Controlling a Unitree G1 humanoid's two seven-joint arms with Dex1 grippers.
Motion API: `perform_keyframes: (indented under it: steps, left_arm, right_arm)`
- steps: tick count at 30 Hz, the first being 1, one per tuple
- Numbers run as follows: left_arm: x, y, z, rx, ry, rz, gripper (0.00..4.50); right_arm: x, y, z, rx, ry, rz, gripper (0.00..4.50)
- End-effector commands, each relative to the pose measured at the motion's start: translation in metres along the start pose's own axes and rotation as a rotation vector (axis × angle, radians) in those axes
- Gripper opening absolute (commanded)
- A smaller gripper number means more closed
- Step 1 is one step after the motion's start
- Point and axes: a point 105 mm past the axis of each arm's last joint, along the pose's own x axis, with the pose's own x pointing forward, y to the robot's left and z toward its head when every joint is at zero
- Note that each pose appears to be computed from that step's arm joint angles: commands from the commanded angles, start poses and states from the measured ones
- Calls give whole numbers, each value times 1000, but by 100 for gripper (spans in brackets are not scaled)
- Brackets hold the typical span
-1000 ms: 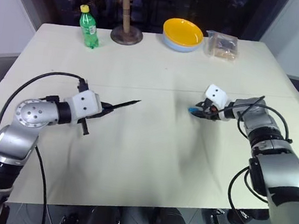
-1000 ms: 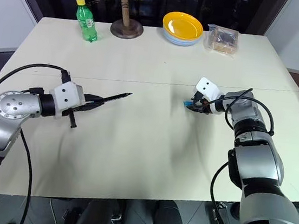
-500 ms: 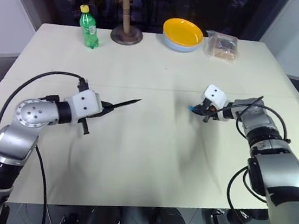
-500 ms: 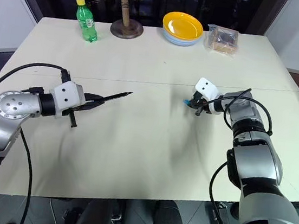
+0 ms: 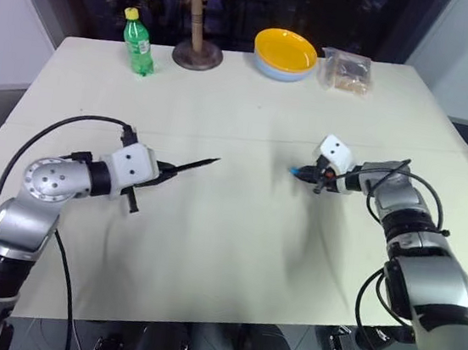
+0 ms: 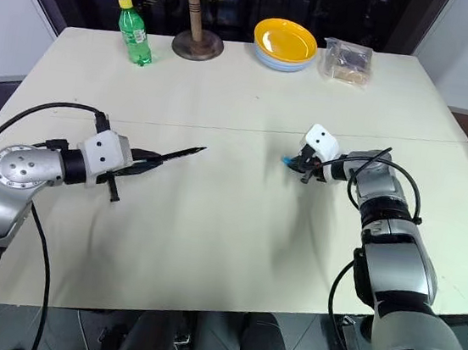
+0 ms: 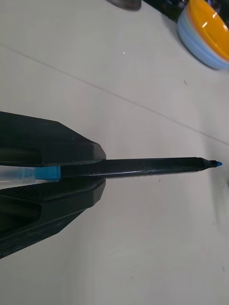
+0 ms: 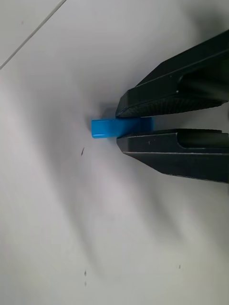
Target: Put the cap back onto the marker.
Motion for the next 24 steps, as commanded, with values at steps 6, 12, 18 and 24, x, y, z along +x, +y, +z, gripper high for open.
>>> perform_keyframes:
  steps: [6,12,18,24]
  left_arm:
    - [6,9,7,102,-55,-107,0]
    - [20,21,24,197,-88,-159,0]
    - [32,25,38,284,-105,-178,0]
    - [34,25,40,319,-102,-181,0]
  right_arm:
    - [-22,24,59,-299,-53,20,6]
    - [-20,43,87,-366,-75,18,6]
    - [-16,51,105,-394,-86,-3,6]
    - [-15,59,112,-402,-95,10,6]
